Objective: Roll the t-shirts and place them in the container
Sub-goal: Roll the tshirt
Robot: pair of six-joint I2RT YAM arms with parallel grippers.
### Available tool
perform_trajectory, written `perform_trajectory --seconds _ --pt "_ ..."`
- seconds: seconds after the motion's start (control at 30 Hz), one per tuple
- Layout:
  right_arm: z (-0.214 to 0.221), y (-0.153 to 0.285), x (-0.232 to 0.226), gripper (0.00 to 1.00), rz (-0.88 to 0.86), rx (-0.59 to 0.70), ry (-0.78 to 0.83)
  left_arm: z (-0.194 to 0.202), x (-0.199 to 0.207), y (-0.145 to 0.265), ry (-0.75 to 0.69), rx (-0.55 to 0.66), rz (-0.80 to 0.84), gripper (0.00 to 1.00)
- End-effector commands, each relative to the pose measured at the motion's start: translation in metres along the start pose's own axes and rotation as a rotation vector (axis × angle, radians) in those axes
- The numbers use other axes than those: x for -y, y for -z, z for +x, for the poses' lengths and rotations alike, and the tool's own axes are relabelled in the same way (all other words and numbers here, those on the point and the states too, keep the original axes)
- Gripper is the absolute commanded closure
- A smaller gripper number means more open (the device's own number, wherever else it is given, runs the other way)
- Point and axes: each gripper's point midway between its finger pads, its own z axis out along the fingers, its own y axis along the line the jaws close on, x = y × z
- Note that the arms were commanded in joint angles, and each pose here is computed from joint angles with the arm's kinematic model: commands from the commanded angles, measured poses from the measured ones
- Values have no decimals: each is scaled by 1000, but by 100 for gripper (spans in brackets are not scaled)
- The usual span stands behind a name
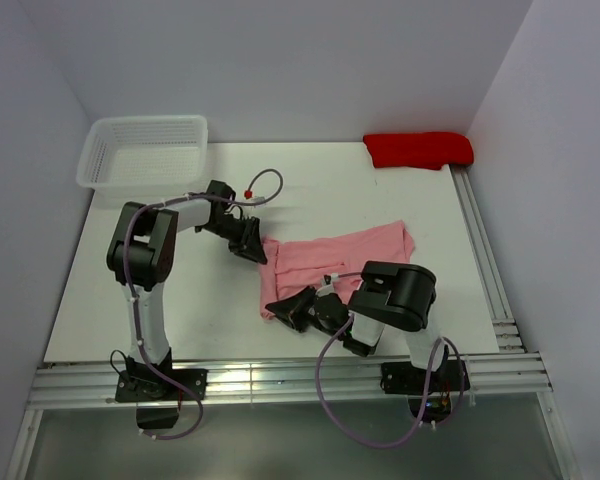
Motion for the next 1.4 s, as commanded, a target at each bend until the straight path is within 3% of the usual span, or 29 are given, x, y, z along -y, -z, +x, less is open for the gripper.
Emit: perform_trajectory --seconds 0.0,0.07,0.17,0.23,0.33,0.43,0.63,0.93,1.07,1.37 --pt "-4 3 52 92 217 -6 -29 -14 -6 -7 -24 25 -123 77" --pt "-7 6 65 85 305 10 21 -17 -10 -6 -31 14 -211 90" --pt "-13 10 75 68 417 43 99 -15 -12 -3 -26 -17 -317 98" --pt "-15 8 66 57 444 58 155 -14 -12 0 -29 -32 -370 100" --pt "-25 23 81 48 604 107 255 -13 -14 5 -31 -52 -437 100" --pt "-26 20 64 44 640 140 341 -17 -14 10 -40 -49 -482 100" --pt "-26 37 41 42 821 209 535 -16 -15 17 -35 -76 -544 100" --pt "-19 36 -28 42 823 302 718 -17 -10 18 -45 -102 -581 100" --pt "-15 13 -67 46 744 328 791 -15 -9 16 -45 -110 -579 100" --pt "-44 -48 -72 51 789 395 973 -15 -7 14 -43 -116 -578 100"
